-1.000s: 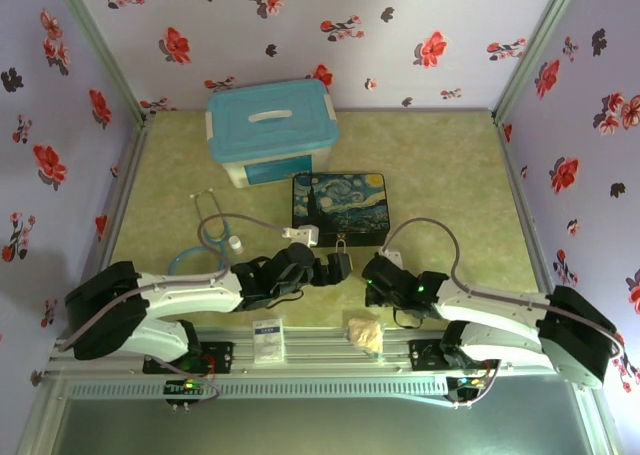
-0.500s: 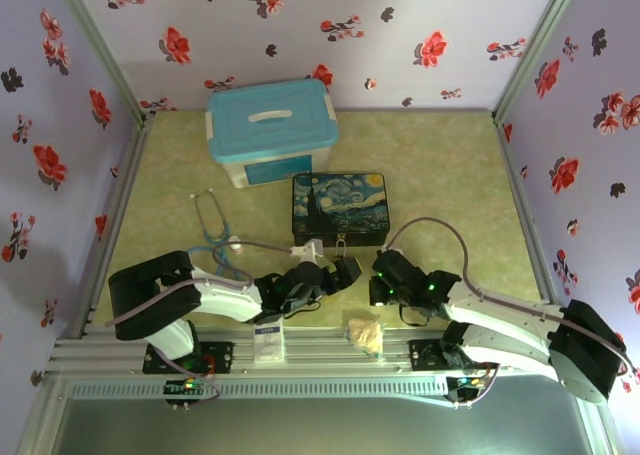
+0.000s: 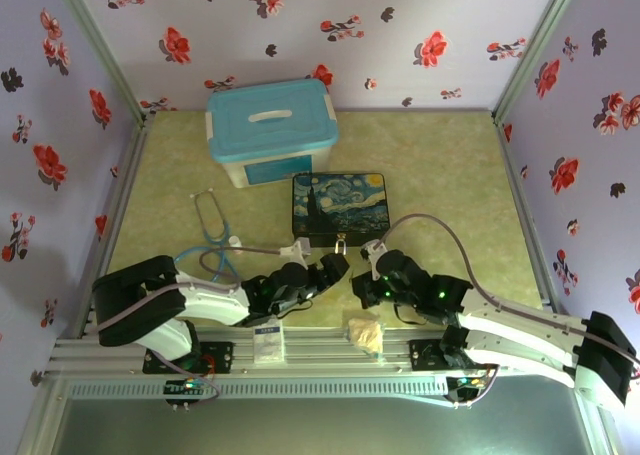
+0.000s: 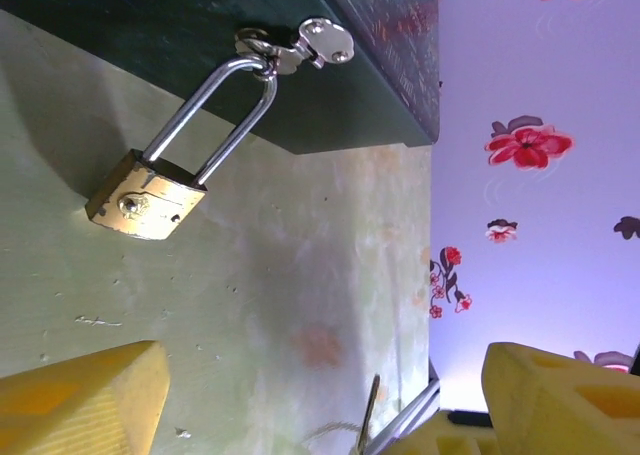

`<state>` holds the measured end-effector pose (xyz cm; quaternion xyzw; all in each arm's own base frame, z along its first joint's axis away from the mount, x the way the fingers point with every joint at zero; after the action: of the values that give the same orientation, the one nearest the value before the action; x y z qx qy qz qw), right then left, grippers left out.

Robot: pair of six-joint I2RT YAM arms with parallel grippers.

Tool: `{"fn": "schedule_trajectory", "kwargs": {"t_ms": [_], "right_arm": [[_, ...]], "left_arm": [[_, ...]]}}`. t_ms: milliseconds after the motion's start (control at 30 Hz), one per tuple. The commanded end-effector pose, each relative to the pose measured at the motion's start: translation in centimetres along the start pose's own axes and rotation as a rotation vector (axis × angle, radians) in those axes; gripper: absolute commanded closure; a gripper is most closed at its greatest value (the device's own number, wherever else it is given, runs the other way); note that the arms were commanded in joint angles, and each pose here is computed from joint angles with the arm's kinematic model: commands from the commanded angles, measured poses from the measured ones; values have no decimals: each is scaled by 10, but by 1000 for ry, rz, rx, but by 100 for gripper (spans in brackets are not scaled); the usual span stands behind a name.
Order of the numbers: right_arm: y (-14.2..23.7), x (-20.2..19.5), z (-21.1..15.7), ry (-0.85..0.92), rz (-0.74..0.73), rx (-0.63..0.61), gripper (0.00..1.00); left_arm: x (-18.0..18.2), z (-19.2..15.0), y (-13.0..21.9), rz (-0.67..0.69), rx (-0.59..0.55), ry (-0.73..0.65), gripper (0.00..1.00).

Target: Unlock a padlock with a key

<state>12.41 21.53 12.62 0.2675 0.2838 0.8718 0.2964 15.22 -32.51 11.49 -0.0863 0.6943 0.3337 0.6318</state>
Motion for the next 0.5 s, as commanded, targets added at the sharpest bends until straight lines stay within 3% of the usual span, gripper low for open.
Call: {"fn": "schedule_trajectory", "kwargs": {"t_ms": [0,100,233,467], "right_arm": [[5,22,23,101,72,-76,100],[5,32,26,154,99,-101,100],[6,36,28,190,95,-114,100],[4,36,32,210,72,-104,100]], "left_arm": [[-14,3,5,-61,5,31,23],[-17,3,6,-89,31,45,34],[-18,3,5,-79,60,37,39],[-15,0,7,-36,86,-13,64]]}}
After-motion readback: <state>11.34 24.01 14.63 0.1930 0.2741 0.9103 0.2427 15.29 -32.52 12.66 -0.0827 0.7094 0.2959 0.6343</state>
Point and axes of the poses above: each hand's point on the last joint's axis, 136 mm out from that joint toward the fingers, its own y axis back along the fingers, its own x axis along the line the jaws close on, z = x × y, the point moved 4 cm from there along y, back along the fingers, and after that the axes turned 12 degrees about y, right-handed, at the moved point
